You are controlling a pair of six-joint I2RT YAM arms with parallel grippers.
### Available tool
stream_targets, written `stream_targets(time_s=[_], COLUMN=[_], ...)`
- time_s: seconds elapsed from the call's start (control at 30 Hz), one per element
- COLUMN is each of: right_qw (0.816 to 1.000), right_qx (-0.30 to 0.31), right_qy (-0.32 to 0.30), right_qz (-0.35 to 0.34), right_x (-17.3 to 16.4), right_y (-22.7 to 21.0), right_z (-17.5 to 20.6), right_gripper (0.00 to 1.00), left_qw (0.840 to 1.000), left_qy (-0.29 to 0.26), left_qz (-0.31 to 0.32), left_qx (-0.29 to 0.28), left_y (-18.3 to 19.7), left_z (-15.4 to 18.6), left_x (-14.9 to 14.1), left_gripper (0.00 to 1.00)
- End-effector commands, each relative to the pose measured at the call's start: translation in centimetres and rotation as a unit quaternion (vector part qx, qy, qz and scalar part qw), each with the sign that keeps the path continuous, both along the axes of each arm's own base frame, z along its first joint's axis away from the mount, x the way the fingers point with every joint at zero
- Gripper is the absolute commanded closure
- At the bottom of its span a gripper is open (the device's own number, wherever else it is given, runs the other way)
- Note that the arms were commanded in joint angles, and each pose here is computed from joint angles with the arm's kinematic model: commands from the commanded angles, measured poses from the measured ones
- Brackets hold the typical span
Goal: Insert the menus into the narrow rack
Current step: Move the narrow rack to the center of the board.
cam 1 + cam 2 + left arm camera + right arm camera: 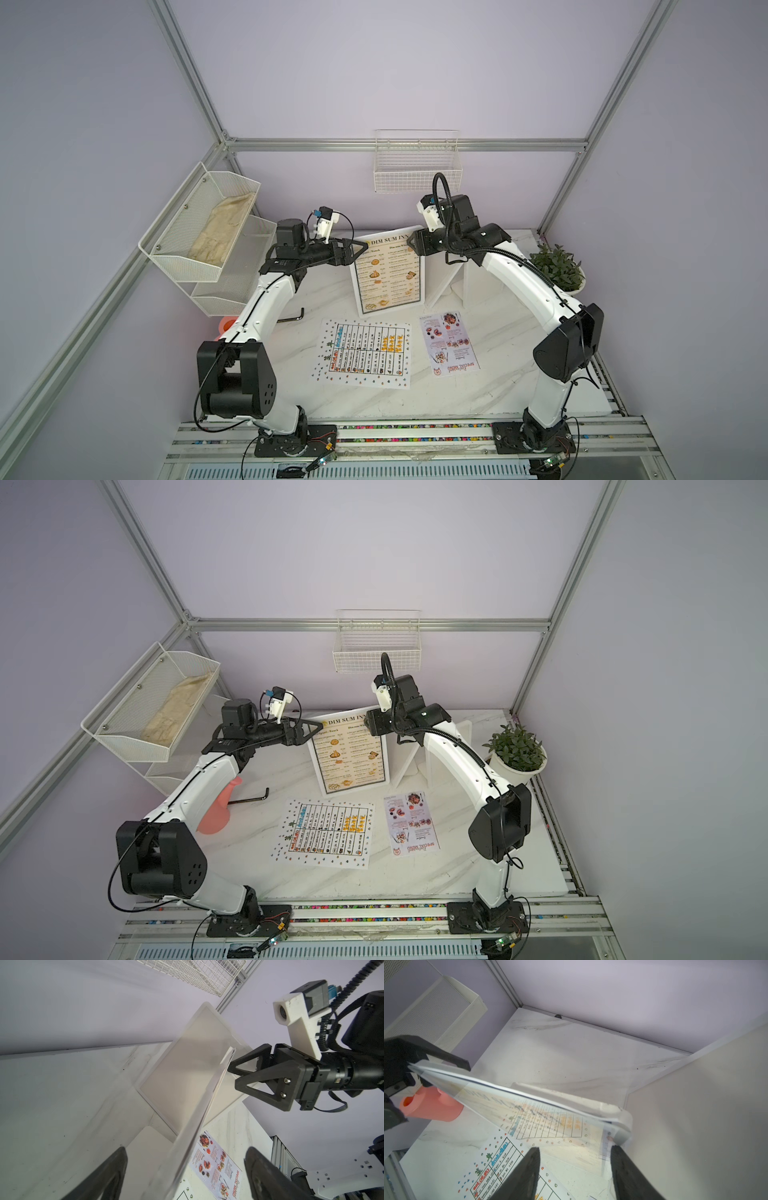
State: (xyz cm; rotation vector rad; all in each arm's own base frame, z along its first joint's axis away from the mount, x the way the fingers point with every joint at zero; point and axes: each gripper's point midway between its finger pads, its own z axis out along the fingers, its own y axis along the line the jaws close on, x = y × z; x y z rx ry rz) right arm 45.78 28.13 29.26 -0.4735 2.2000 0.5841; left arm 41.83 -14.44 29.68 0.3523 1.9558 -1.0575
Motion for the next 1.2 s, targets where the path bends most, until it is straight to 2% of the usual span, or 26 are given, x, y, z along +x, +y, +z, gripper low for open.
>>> stream_targets(time_s=[0.0, 0.2, 0.4, 0.67, 1.17], right_qw=[0.998, 0.996, 0.995, 0.995, 0.996], right_qx=[0.044, 0.069, 0.08, 0.079, 0.077], right_qy=[0.003, -0.022, -0.042, -0.051, -0.042], right_qz=[0.039, 0.047, 0.042, 0.036, 0.035], right_x=[0.6, -0.6, -2.5, -3.6, -3.8], right_y=[1.4, 1.1, 0.0, -0.8, -0.9], right_z=[0.4, 2.4, 4.4, 5.3, 4.4], right_gripper=[0.42, 0.43, 0.43, 0.43, 0.43], left_qw=[0.999, 0.995, 0.99, 0.986, 0.959], left_qy=[-0.032, -0.039, -0.048, -0.053, -0.073], left_qz=[0.011, 0.057, 0.071, 0.082, 0.161], left_qx=[0.019, 0.068, 0.11, 0.137, 0.22], left_y=[-0.2, 0.4, 0.5, 1.1, 4.5], left_z=[1.0, 0.5, 0.0, 0.3, 1.7], left_x=[-1.6, -2.8, -2.8, -2.6, -1.0], left_gripper=[0.22, 0.4, 0.59, 0.73, 0.8])
